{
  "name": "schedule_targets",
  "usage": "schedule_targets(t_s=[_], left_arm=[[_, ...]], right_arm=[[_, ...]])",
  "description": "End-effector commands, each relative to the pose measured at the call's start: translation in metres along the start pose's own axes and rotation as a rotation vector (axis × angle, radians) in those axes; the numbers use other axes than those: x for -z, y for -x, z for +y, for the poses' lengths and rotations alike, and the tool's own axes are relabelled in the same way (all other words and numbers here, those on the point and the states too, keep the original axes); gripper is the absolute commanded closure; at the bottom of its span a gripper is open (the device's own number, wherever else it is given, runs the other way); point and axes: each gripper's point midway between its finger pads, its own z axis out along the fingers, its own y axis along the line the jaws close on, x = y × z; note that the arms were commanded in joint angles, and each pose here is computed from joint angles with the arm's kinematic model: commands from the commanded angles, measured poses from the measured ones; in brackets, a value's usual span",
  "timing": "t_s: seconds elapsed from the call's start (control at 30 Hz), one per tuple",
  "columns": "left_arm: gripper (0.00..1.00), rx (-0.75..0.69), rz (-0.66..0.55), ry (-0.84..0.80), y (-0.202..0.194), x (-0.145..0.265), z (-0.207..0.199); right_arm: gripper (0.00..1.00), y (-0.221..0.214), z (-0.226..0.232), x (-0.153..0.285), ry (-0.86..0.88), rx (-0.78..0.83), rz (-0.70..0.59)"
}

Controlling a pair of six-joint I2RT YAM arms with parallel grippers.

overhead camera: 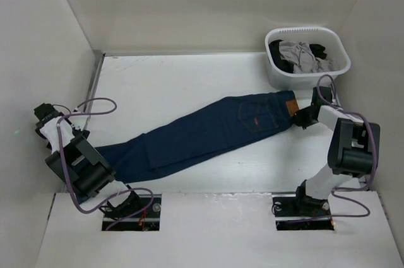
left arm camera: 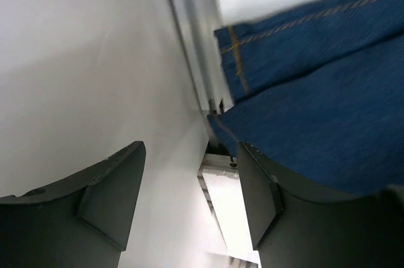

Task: Fold and stack the trousers
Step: Fold the trousers

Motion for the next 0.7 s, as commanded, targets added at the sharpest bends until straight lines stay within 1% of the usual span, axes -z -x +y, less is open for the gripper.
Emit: schedule_targets(t_s=[0.0, 0.13, 0.27, 0.43, 0.5, 0.57, 0.67], left_arm=[[0.42, -0.094, -0.073, -0.048, 0.015, 0.010, -0.014], [0.42, -0.185, -0.114, -0.162, 0.037, 0.005, -0.042], [0.43, -0.266, -0.163, -0.242, 0.067, 0.008, -0.058], [0.45, -0.345, -0.112, -0.367, 0.082, 0.005, -0.075], [0.46, -0.353, -0.106, -0.397, 0.092, 0.007, -0.079], [0.46, -0.375, -0.102, -0.396, 0.104, 0.007, -0.085], [0.46, -0.390, -0.126, -0.382, 0.122, 0.009, -0.092]], right_arm=[[1.00, 0.040, -0.034, 0.021, -0.056, -0.091, -0.129], [1.00, 0.067, -0.062, 0.042, -0.106, -0.099, -0.220], [1.00, 0.073, -0.066, 0.044, -0.111, -0.076, -0.233], [1.00, 0.084, -0.066, 0.052, -0.126, -0.085, -0.288], [1.00, 0.093, -0.071, 0.059, -0.137, -0.130, -0.331], [1.00, 0.102, -0.080, 0.066, -0.141, -0.223, -0.371], [1.00, 0.103, -0.091, 0.069, -0.140, -0.361, -0.399]])
